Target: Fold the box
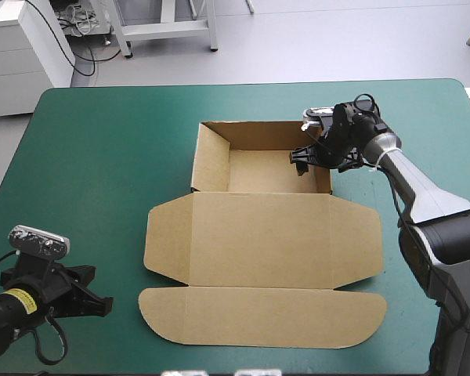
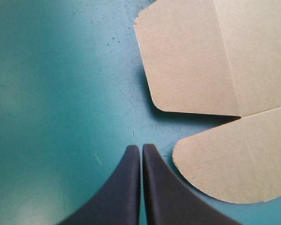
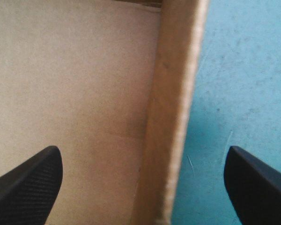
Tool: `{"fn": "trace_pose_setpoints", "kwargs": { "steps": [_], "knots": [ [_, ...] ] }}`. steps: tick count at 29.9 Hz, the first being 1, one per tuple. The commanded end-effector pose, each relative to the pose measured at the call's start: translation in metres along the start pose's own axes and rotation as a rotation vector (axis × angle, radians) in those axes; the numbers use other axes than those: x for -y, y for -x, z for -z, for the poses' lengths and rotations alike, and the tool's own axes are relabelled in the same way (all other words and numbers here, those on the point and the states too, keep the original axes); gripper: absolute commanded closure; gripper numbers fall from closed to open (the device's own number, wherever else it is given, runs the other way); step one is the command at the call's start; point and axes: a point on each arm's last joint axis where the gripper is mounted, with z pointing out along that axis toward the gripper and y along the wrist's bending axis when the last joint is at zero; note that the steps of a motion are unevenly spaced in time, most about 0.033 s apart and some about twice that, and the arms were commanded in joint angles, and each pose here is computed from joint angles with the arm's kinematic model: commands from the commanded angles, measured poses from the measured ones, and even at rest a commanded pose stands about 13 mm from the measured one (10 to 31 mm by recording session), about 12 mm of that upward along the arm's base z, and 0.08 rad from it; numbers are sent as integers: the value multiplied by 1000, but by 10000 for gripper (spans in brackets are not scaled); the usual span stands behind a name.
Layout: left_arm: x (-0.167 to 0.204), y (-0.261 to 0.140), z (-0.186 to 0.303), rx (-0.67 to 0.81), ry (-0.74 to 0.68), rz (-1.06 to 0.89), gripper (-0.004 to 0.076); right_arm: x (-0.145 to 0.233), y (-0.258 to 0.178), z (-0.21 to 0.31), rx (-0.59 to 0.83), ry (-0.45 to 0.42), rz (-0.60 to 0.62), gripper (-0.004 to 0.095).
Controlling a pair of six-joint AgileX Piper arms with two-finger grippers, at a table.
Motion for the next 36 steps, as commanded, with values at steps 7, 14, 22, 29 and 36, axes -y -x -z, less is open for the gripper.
{"fn": "trace_pose_setpoints", "kwargs": {
  "steps": [7, 14, 22, 29, 36],
  "knots": [
    [1, 10, 5, 82, -13, 7, 731, 1, 5, 33, 73, 2, 11, 393],
    [1, 10, 5, 82, -9, 5, 731, 0, 6, 35, 77, 1, 12, 910],
    [1, 10, 5, 82, -9, 7, 731, 1, 7, 37, 82, -4, 31, 910],
    [1, 10, 5, 76, -9, 7, 731, 30, 35, 108, 242, -170, 56, 910],
    [2, 8, 5, 55, -16, 13, 731, 106, 40, 184, 440, -331, -37, 910]
  ]
}}
